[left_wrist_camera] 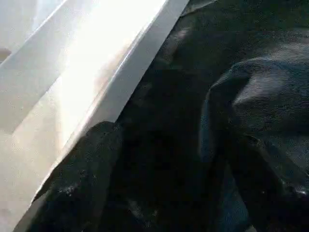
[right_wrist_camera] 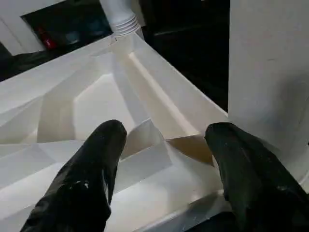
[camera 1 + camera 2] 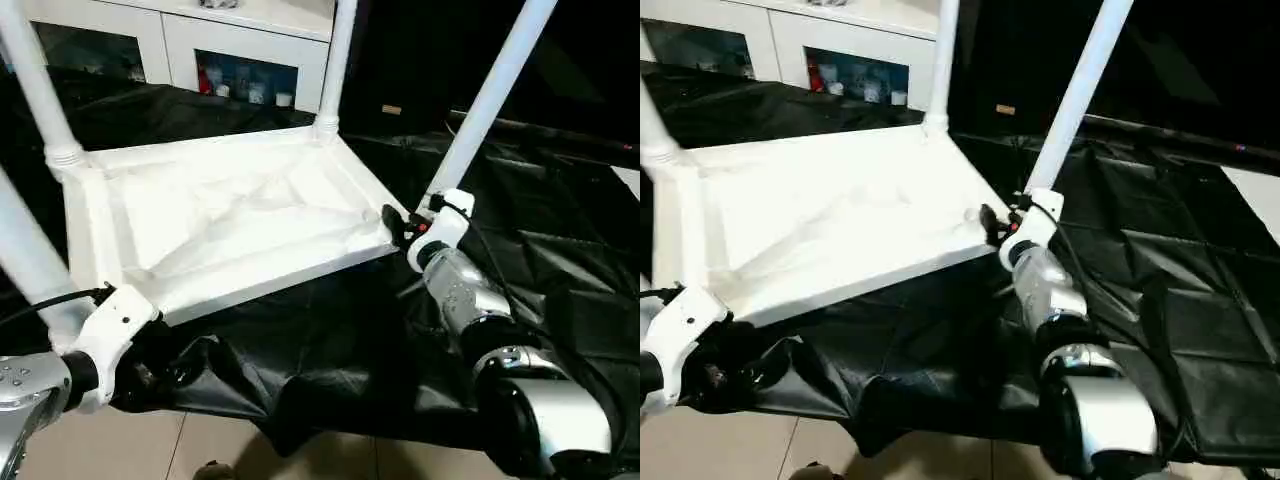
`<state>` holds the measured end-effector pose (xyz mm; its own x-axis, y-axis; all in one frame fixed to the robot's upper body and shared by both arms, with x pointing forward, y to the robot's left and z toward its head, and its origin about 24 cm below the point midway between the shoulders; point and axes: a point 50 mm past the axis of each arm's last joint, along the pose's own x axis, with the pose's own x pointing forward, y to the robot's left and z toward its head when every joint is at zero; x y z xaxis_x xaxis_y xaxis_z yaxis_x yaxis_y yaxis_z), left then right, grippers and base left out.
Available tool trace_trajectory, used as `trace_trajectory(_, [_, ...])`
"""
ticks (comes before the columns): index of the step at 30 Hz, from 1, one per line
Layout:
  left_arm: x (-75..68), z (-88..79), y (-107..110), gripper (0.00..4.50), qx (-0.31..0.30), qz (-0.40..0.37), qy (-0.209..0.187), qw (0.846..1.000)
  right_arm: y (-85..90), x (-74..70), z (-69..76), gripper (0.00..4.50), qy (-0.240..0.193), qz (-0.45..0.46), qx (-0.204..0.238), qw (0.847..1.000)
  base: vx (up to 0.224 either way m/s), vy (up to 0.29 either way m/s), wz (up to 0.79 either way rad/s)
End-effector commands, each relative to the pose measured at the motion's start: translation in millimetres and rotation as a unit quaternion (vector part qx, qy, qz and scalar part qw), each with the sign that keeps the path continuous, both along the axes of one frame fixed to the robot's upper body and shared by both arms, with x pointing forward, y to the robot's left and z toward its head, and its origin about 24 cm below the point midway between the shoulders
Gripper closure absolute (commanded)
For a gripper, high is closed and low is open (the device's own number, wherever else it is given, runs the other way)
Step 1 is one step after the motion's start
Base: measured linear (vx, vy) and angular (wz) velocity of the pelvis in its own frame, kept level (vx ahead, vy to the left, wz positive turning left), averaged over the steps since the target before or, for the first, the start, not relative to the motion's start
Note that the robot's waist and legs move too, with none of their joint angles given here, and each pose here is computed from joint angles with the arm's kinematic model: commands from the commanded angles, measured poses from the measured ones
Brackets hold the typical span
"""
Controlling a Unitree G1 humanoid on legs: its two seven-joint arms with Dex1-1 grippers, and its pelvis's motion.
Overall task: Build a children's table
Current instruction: Rotate table base
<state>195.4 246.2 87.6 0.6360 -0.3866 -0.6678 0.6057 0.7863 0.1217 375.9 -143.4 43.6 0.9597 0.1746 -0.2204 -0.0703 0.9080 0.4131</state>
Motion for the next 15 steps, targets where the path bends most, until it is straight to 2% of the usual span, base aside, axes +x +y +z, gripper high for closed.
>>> trace_trajectory(1, [4.8, 1.2, 4.5, 0.24, 0.029, 0.022, -0.029, 0.999, -31.4, 4.5, 7.9, 1.37, -0.007, -0.067, -0.019, 0.998, 0.0, 0.0, 0.0])
trace_trajectory(3, [6.1, 1.1, 5.3, 0.05, 0.033, 0.027, -0.036, 0.998, -34.7, 5.1, 8.7, 1.37, -0.007, -0.075, -0.022, 0.997, 0.0, 0.0, 0.0])
trace_trajectory(9, [21.6, 7.1, 17.7, 0.05, 0.052, 0.077, -0.102, 0.99, -62.5, 3.7, 11.8, 1.37, -0.006, -0.123, -0.034, 0.992, 0.0, 0.0, 0.0])
trace_trajectory(15, [21.7, 3.2, 20.4, 0.05, 0.033, 0.095, -0.111, 0.989, -77.7, 0.1, 10.3, 1.37, -0.004, -0.143, -0.045, 0.989, 0.0, 0.0, 0.0])
